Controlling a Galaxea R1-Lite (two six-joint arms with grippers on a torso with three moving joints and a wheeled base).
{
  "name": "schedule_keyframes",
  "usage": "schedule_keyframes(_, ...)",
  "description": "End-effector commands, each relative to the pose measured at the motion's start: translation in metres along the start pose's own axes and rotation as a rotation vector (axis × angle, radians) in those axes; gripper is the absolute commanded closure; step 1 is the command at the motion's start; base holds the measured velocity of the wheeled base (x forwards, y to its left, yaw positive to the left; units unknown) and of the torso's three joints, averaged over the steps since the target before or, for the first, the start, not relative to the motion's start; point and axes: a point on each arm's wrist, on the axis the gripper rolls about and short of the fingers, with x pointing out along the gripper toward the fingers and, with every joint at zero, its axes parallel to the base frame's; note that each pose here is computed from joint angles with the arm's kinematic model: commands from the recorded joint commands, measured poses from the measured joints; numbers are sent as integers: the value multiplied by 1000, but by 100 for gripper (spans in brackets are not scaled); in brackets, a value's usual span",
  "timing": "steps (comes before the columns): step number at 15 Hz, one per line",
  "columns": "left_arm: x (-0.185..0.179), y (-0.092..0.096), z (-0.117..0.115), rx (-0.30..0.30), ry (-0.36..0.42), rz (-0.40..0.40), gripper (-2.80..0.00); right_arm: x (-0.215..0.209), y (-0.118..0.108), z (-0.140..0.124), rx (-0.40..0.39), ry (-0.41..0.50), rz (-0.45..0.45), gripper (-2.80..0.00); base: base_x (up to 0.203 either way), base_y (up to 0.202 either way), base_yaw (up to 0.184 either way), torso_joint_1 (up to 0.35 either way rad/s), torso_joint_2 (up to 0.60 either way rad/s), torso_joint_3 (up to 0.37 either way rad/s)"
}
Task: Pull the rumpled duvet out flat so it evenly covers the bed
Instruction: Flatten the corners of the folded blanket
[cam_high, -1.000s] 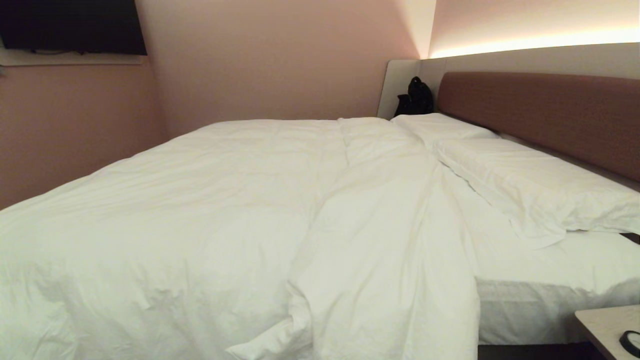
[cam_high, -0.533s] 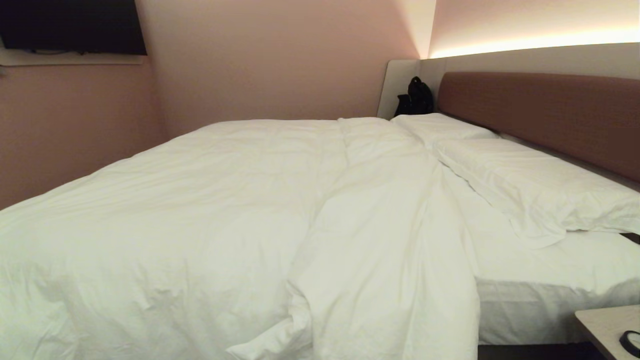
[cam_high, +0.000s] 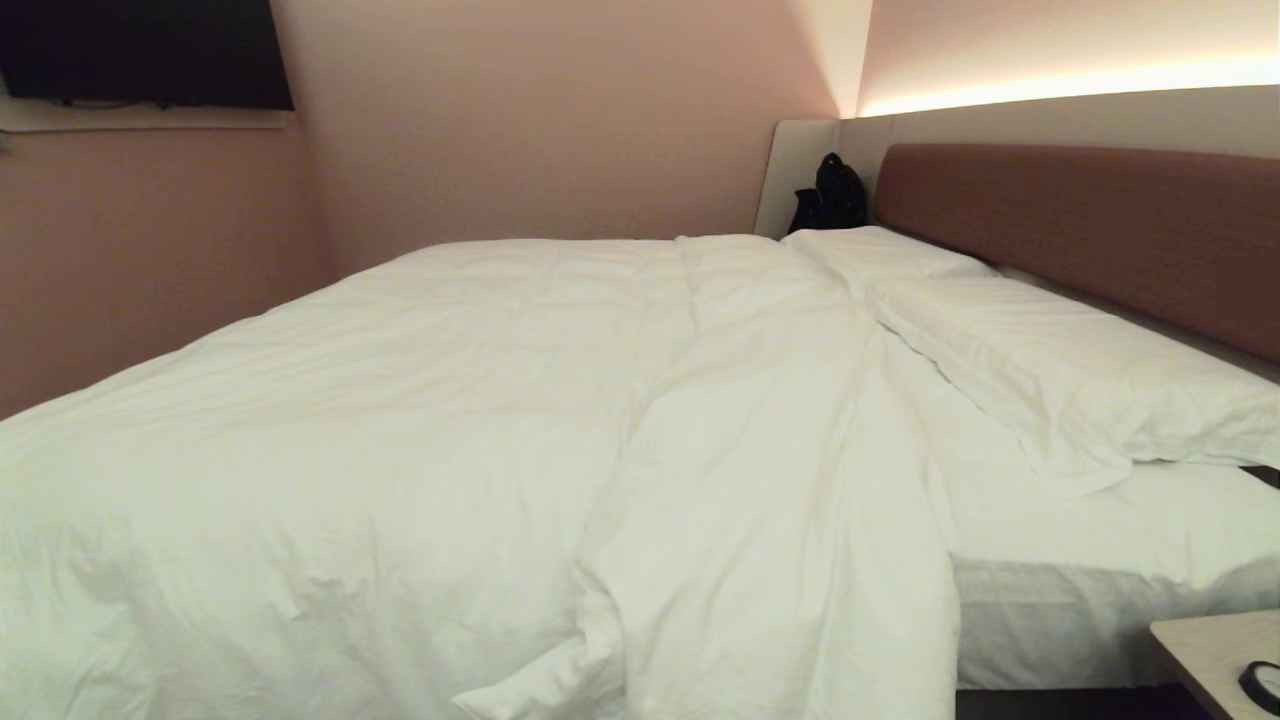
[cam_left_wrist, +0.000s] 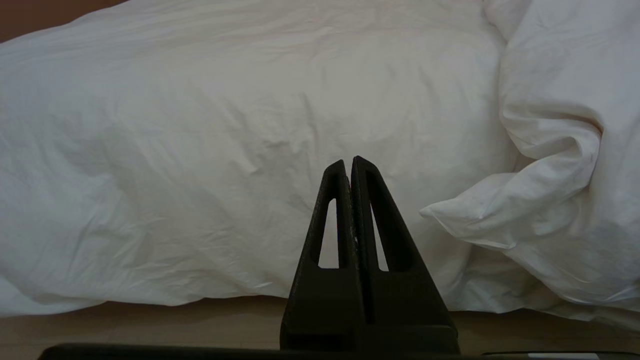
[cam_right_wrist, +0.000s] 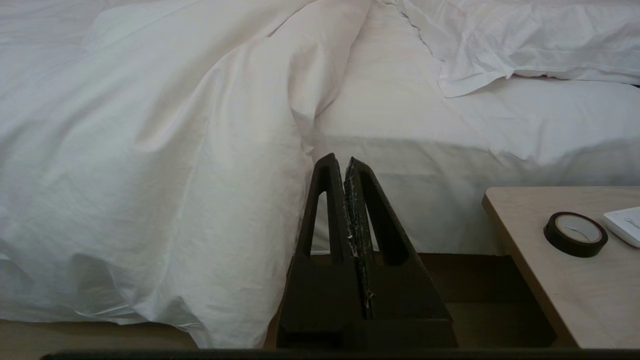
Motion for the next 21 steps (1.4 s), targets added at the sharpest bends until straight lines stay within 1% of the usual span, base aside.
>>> schedule_keyframes(1, 0, 0, 0, 0, 0, 0, 0, 0, 0, 0, -1, 0, 1, 0, 0, 0, 0, 0, 0, 0)
schedule_keyframes(16, 0, 0, 0, 0, 2, 0, 0, 0, 0, 0, 0, 0, 1, 0, 0, 0, 0, 0, 0, 0)
schedule_keyframes(18, 0, 0, 0, 0, 2, 0, 0, 0, 0, 0, -18, 3, 6, 0, 0, 0, 0, 0, 0, 0)
schedule_keyframes(21, 0, 0, 0, 0, 2, 0, 0, 0, 0, 0, -10, 0, 5, 0, 0, 0, 0, 0, 0, 0)
